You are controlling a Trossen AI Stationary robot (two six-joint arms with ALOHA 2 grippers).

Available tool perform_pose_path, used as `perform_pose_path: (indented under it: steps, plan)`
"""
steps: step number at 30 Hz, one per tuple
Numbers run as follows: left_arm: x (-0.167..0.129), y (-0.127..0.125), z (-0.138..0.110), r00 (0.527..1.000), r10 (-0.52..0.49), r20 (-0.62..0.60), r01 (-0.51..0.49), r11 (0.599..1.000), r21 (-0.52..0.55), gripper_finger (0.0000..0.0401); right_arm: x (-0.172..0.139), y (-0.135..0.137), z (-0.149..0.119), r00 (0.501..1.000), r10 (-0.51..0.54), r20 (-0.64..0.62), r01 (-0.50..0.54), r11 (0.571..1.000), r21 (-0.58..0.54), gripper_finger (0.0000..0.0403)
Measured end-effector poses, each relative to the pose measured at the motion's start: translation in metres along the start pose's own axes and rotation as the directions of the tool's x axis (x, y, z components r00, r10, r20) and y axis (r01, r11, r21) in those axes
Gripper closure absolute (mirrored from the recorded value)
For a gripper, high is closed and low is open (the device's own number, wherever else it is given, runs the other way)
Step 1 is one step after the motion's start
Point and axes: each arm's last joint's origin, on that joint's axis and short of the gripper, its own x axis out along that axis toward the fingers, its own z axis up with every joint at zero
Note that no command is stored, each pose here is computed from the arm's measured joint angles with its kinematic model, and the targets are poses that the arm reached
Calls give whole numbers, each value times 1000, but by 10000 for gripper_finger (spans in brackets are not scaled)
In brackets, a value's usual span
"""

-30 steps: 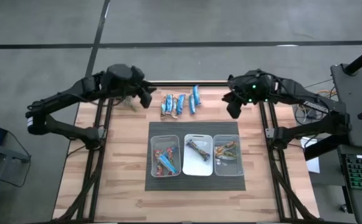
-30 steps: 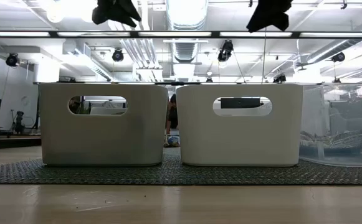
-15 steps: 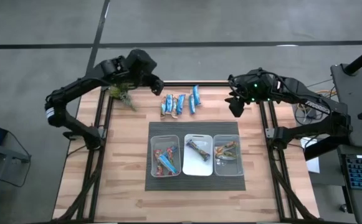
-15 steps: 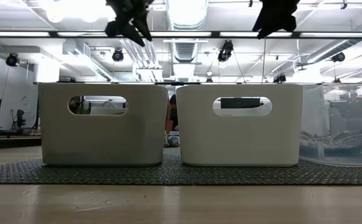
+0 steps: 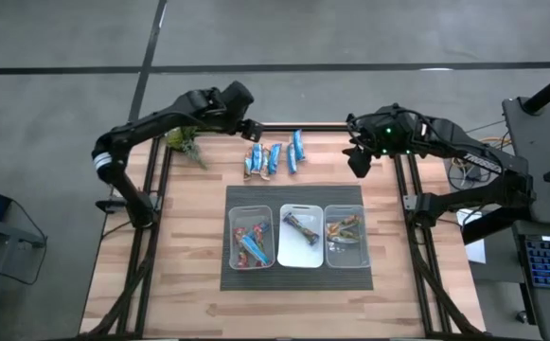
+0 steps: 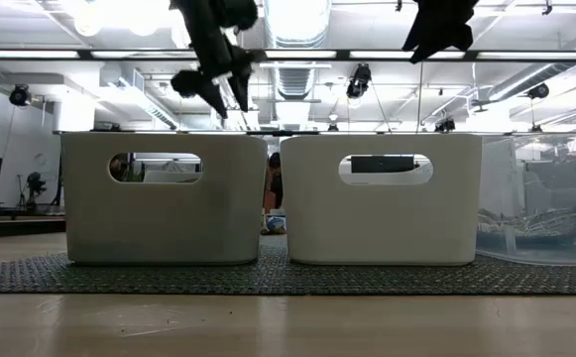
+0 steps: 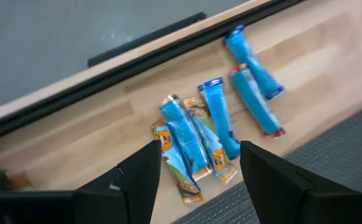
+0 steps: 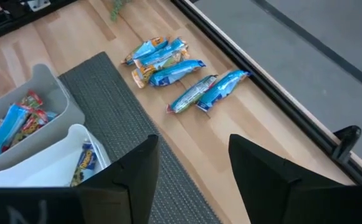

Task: Pick and place Granola Bars by type
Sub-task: Put the orange granola bar into the transparent bin

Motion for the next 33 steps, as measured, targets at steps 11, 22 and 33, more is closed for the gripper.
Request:
perform_pose_path:
  steps: [11,22,33]
  plan:
    - [69,-6,-7,978,119,-172,-128,991,-39,201,1,-1,-2,1000,-18,-19,18,1000,1,218]
    - [126,-9,-21,933,197,-301,-215,976,-27,201,4,-1,-6,999,-25,-42,25,1000,1,220]
    - [149,-4,-25,909,223,-351,-252,967,-40,201,18,-3,-18,994,-40,-100,41,999,13,218]
